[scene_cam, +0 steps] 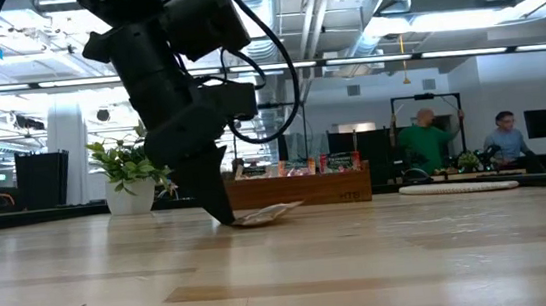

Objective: Pick & Place Tea
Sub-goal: Put the brown tea bag into the left section of the wooden organizer

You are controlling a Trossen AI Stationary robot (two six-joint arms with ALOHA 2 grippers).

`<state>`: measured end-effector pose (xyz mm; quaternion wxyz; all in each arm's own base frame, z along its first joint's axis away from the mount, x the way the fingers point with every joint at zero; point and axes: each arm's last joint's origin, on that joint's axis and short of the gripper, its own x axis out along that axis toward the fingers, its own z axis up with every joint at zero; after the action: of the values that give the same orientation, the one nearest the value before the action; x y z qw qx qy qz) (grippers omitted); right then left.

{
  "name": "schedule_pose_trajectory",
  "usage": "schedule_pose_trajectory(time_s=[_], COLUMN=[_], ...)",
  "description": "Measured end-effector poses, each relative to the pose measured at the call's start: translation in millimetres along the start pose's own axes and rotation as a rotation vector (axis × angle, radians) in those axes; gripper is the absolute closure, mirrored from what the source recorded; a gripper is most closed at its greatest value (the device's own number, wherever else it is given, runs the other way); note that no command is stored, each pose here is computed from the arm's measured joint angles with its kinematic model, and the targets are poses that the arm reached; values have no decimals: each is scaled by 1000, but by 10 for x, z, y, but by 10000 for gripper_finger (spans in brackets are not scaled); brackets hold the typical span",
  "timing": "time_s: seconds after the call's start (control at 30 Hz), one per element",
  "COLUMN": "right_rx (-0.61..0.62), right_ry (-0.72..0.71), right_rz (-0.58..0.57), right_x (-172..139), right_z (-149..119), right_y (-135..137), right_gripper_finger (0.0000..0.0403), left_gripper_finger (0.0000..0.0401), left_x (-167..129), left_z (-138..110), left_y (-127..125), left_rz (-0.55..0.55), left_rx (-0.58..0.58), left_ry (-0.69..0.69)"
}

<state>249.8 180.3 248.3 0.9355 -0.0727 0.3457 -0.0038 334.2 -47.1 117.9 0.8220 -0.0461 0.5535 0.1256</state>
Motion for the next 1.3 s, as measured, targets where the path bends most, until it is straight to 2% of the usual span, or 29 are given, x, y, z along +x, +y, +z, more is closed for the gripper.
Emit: schedule_pose_trajectory(time_s=[0.3,0.37,0.6,0.83,1.13,1.3], right_rx=[0,0,1,2,4,4], right_ry=[0,0,0,0,-3,-4], right_rz=[0,0,0,-2,-2,-2], right_x=[0,0,0,3,3,3], right_z=[0,0,0,2,5,6], right_y=[0,0,0,-6,-5,-5], right_gripper_finger=[313,313,313,313,313,313], left_gripper_finger=[388,397,401,401,401,401], left_x=[1,3,-50,-247,-481,-599], left_z=[-24,-28,-39,-100,-57,-7], left_y=[14,19,32,52,52,76], left_rz=[25,37,60,144,202,299], left_rx=[3,4,24,78,88,135], left_ry=[17,18,20,22,-71,-103])
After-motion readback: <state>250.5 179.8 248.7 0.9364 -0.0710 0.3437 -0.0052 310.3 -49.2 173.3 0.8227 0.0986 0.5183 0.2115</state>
